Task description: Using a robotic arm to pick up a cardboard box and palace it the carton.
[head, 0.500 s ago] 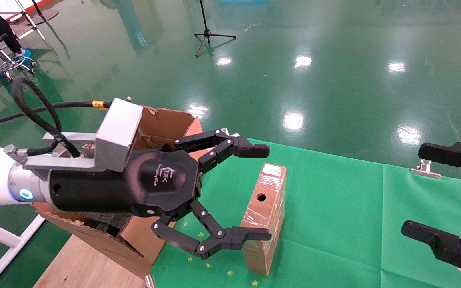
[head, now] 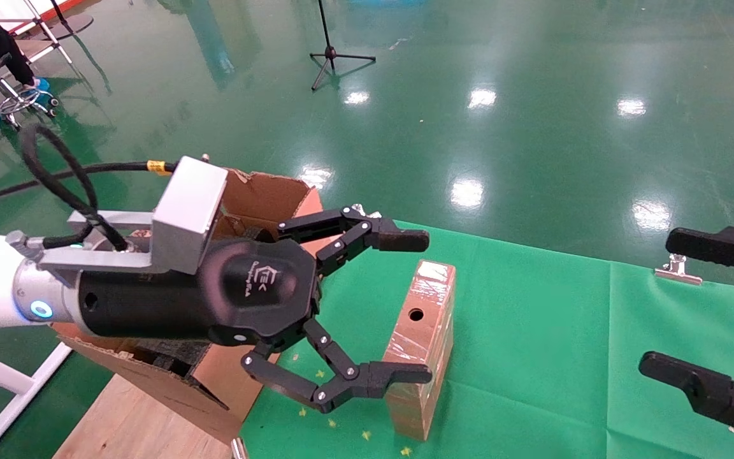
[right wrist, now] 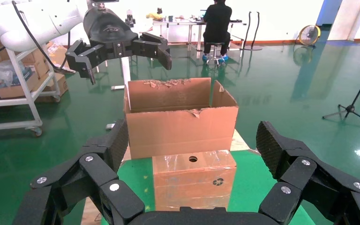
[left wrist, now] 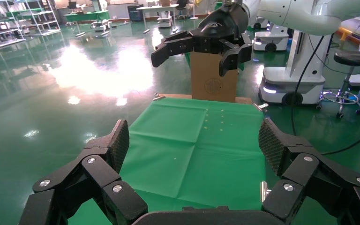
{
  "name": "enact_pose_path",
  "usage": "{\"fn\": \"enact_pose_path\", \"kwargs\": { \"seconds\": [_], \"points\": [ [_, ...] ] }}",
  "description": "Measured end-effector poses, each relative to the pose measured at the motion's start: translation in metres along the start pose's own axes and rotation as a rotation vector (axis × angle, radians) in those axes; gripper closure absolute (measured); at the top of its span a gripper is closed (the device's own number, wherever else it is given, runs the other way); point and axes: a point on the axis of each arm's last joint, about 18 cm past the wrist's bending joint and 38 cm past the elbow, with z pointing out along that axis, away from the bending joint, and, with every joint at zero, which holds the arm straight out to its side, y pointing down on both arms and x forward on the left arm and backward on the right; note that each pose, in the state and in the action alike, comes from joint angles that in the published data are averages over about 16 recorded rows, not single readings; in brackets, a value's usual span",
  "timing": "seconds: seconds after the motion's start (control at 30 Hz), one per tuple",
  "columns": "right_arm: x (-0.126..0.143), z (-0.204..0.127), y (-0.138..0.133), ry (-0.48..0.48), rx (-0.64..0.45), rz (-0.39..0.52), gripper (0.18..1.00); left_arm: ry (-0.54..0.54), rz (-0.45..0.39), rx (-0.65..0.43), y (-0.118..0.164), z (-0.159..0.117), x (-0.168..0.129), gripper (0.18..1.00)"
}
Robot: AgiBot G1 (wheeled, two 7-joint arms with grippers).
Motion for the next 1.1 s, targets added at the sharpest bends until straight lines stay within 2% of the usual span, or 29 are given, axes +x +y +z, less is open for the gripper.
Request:
{"fn": "enact_pose_path", "kwargs": {
  "seconds": [0.2, 0.6, 0.8, 1.1],
  "points": [
    [0.0, 0.0, 0.0, 0.0, 0.0, 0.0, 0.178, -0.001, 0.021, -0.027, 0.001, 0.0, 0.0, 0.184],
    [0.0, 0.0, 0.0, 0.0, 0.0, 0.0, 0.202, -0.04, 0.11, -0.208, 0.01, 0.009, -0.017, 0.184],
    [0.0, 0.0, 0.0, 0.001, 0.0, 0.0, 0.25, -0.063, 0.124, -0.255, 0.012, 0.015, -0.026, 0.184],
    [0.0, 0.0, 0.0, 0.001, 0.0, 0.0, 0.399, -0.101, 0.113, -0.317, 0.015, 0.017, -0.038, 0.184]
  ]
}}
